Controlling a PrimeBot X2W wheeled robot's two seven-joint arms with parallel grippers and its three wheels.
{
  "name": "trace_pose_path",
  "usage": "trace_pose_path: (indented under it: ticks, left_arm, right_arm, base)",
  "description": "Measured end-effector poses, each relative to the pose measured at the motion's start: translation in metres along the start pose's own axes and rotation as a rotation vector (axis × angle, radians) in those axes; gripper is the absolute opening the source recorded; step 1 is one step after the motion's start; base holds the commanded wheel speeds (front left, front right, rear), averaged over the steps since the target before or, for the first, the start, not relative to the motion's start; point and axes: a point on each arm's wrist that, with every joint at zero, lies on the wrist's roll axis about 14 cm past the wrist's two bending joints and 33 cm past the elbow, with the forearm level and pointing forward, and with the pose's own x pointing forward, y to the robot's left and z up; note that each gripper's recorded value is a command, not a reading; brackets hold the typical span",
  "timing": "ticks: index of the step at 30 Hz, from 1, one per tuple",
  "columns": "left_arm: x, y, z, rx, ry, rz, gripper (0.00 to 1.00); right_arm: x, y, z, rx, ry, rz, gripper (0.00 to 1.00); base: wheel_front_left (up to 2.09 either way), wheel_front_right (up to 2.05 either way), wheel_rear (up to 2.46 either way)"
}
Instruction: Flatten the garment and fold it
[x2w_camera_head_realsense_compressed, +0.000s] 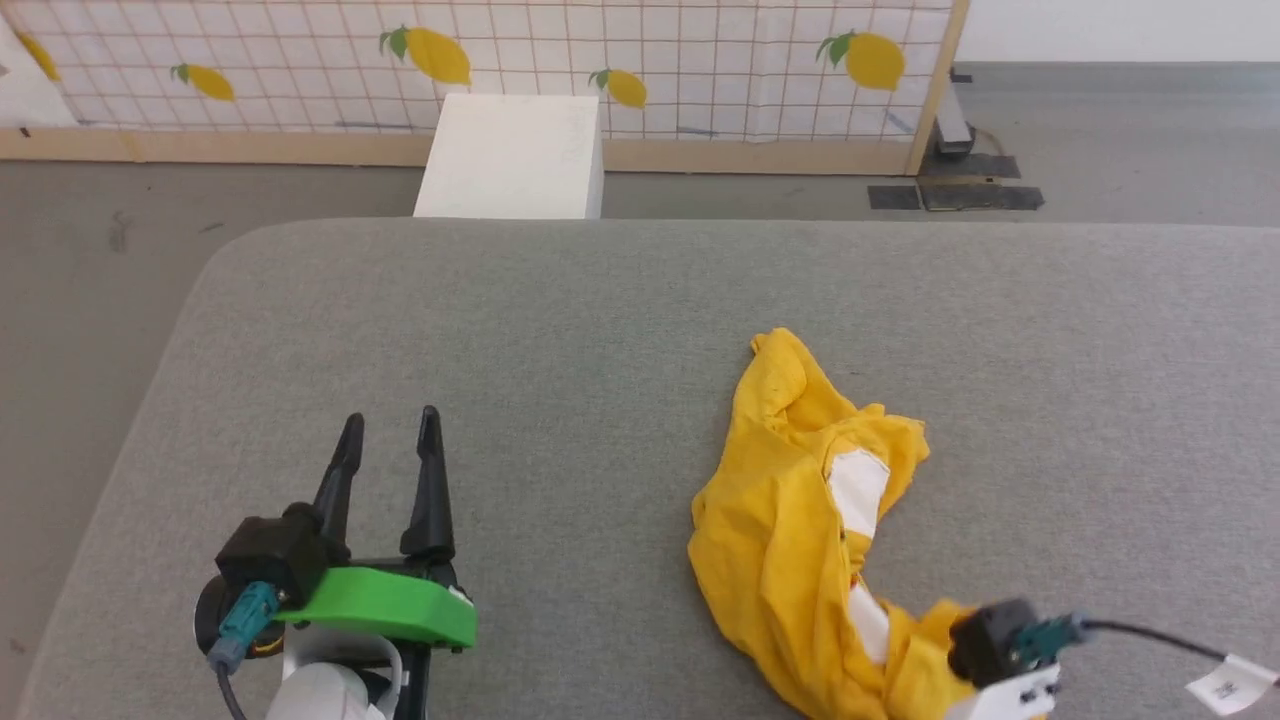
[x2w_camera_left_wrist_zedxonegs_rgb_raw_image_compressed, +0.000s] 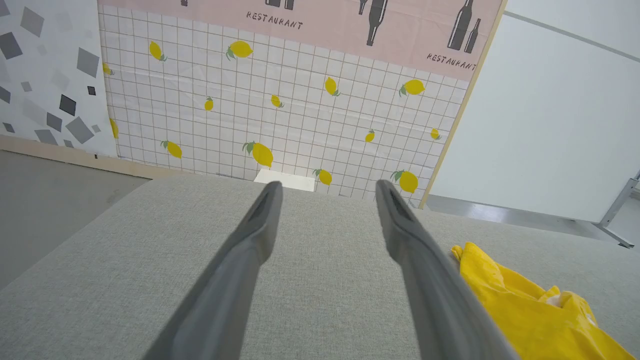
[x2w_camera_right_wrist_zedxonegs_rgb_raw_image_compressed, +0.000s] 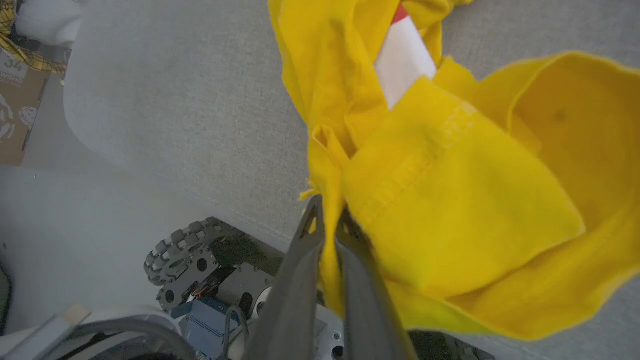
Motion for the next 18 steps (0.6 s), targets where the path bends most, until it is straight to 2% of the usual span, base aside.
trace_pose_path:
  ticks: [1, 2, 3, 6, 10, 12, 15, 18]
  left_arm:
    - [0.000, -0.003, -0.001, -0.002, 0.004, -0.008, 1.00]
    - [0.000, -0.005, -0.003, -0.003, 0.009, -0.015, 1.00]
    - [0.000, -0.007, -0.005, -0.004, 0.014, -0.021, 1.00]
    - [0.000, -0.013, -0.010, -0.008, 0.031, -0.038, 1.00]
    - [0.002, -0.032, -0.019, -0.021, 0.057, -0.098, 1.00]
    - [0.010, -0.049, -0.024, -0.028, 0.066, -0.155, 1.00]
    - [0.024, -0.079, -0.027, -0.037, 0.069, -0.246, 1.00]
    - [0.038, -0.112, -0.037, -0.037, 0.110, -0.349, 1.00]
  right_arm:
    - [0.001, -0.002, -0.010, 0.014, 0.026, -0.007, 0.00]
    - [0.002, -0.007, -0.014, 0.022, 0.032, -0.022, 0.10]
    - [0.003, -0.010, -0.014, 0.023, 0.020, -0.035, 1.00]
    - [0.004, -0.021, -0.007, 0.038, -0.058, -0.065, 1.00]
    - [-0.005, -0.039, 0.042, 0.043, -0.317, -0.107, 1.00]
    - [-0.015, -0.052, 0.075, 0.031, -0.475, -0.148, 1.00]
    - [-0.031, -0.075, 0.105, 0.014, -0.645, -0.225, 1.00]
    - [-0.031, -0.093, 0.109, 0.029, -0.693, -0.271, 1.00]
  base:
    - [0.00, 0.00, 0.00]
    - [0.00, 0.00, 0.00]
    - [0.00, 0.00, 0.00]
    - [0.00, 0.00, 0.00]
    - [0.00, 0.00, 0.00]
    - [0.00, 0.00, 0.00]
    - [0.00, 0.00, 0.00]
    - [0.00, 0.00, 0.00]
